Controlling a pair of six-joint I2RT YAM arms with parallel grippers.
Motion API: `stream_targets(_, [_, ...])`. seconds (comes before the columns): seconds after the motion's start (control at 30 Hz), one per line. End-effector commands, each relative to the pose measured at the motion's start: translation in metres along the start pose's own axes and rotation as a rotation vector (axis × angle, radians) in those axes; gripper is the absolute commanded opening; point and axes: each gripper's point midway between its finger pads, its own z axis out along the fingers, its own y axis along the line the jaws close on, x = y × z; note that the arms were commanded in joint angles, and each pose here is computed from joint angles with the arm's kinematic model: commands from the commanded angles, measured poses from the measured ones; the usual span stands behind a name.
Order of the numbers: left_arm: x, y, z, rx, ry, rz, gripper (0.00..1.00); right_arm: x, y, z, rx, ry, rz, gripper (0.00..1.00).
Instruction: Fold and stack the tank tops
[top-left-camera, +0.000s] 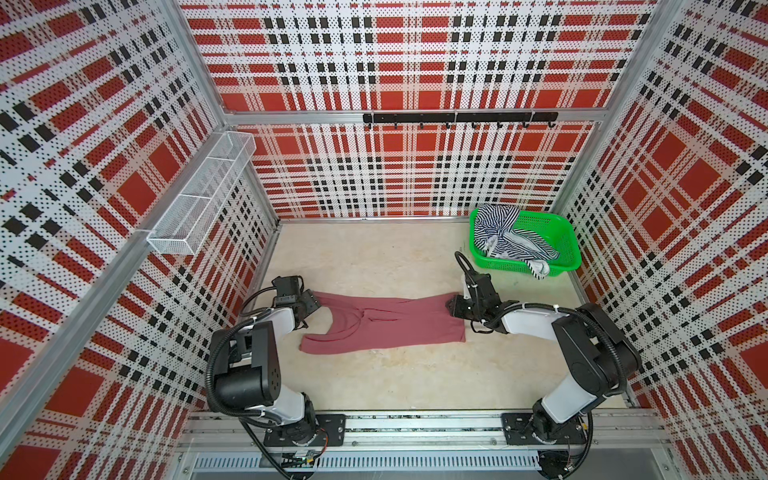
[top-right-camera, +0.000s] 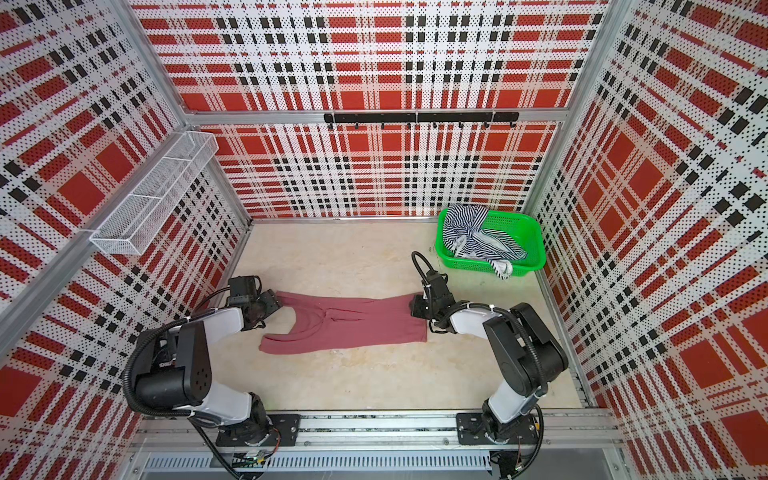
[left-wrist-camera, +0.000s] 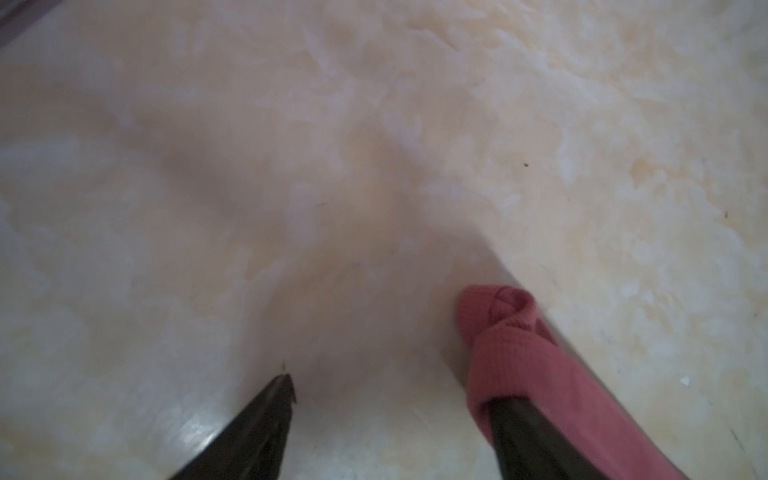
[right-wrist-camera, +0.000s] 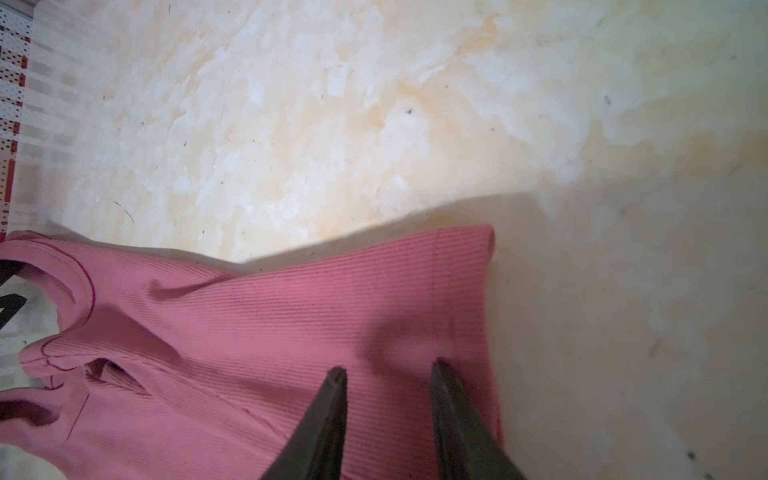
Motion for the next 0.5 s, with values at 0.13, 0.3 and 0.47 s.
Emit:
stream_targets(0.13, [-0.031,-0.015,-0.031,-0.004,-0.064,0.05,0.98,-0.014,0.024,-0.026,-0.041,0.023,-0.066,0.41])
stream_targets(0.3, [-0.054,-0.018,-0.068,-0.023,-0.14,0.043,0.98,-0.015,0.023,-0.034,0.004,0.079,-0.057,0.41])
stream_targets(0.47, [-0.057,-0.023,-0.088,0.064,-0.138,-0.007,0.98,-0.005,0.015,-0.036,0.053,0.145,-0.073,0.4])
